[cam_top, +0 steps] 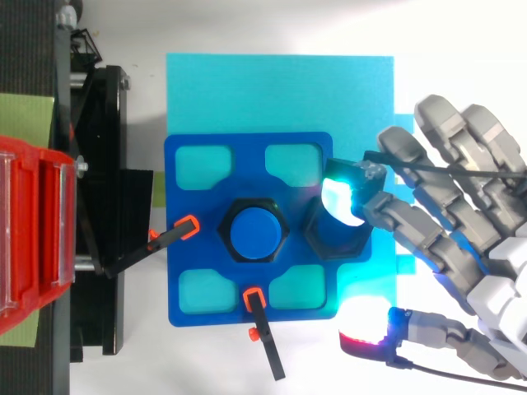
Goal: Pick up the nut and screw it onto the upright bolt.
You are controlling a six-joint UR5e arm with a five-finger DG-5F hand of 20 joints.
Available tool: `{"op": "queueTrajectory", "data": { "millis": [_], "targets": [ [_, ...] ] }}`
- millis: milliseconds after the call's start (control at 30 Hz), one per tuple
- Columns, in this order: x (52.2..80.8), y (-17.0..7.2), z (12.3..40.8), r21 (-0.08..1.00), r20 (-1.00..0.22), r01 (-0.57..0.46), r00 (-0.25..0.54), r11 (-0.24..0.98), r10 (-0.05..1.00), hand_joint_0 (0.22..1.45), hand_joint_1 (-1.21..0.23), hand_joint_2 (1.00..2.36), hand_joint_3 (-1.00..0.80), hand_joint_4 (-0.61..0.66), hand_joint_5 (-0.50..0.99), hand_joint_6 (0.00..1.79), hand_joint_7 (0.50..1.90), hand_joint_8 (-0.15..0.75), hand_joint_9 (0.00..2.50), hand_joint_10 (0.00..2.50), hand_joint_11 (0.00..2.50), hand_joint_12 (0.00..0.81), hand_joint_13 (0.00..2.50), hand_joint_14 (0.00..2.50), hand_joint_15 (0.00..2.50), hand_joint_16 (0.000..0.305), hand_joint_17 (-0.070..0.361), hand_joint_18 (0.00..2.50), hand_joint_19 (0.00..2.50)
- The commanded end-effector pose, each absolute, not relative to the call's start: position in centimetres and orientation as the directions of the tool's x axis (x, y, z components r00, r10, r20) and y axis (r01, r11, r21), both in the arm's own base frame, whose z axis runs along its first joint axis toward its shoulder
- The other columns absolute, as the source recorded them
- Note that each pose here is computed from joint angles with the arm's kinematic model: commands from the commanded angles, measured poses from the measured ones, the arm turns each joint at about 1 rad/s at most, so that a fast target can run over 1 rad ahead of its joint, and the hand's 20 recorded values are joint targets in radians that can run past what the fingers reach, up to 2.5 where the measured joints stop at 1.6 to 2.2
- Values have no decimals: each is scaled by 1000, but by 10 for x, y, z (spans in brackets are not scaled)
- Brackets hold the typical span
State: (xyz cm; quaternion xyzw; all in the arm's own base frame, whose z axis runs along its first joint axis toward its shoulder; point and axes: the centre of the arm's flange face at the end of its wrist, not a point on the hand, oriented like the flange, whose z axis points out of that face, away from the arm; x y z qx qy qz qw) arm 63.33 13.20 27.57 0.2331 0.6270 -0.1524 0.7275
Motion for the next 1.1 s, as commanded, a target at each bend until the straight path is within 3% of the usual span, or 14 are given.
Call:
{"op": "queueTrajectory", "data": {
  "millis": [0,1067],
  "targets": [
    [635,130,274,157,-982,505,174,848,78,433,-758,1000,-500,227,-263,501,688,278,247,0,0,371,125,0,0,45,101,0,0],
    [645,110,257,160,-982,501,171,850,85,427,-723,1000,-500,231,-261,501,690,282,251,0,0,378,136,0,0,46,103,0,0]
  ]
}}
